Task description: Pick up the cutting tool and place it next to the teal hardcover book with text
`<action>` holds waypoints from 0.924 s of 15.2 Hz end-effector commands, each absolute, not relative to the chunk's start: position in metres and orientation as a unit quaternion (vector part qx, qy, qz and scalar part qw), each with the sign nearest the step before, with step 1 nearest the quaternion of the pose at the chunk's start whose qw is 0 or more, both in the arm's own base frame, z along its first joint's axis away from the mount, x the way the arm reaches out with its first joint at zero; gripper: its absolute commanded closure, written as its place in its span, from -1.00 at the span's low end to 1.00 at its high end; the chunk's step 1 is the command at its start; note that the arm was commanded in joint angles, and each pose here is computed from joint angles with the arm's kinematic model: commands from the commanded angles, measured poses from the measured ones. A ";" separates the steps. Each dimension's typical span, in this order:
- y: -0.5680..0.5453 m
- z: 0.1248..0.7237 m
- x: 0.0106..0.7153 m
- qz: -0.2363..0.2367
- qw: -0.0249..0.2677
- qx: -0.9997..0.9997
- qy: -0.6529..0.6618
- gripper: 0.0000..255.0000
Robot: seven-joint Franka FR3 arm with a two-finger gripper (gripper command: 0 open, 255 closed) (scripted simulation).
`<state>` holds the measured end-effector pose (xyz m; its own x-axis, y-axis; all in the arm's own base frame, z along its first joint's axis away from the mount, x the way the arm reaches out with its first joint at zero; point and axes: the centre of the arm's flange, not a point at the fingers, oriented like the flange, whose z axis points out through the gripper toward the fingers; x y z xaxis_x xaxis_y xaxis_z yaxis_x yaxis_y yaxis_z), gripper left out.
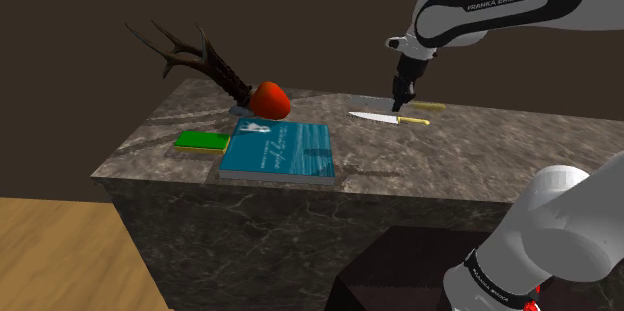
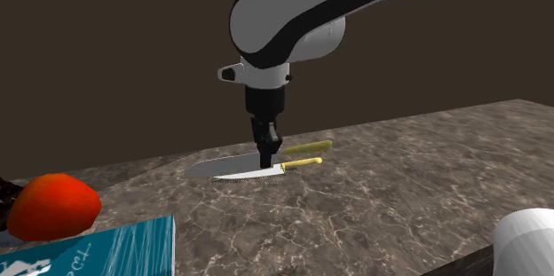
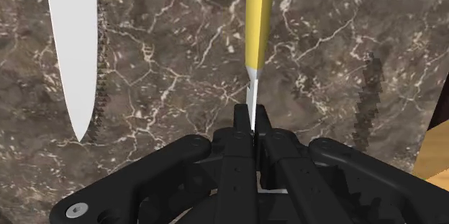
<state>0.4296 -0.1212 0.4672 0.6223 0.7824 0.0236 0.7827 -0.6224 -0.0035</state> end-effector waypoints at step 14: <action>-0.079 0.402 0.401 -0.010 0.006 -0.901 -0.434 1.00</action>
<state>0.4022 -0.0795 0.4076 0.6232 0.7818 0.0220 0.7820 -0.6233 -0.0026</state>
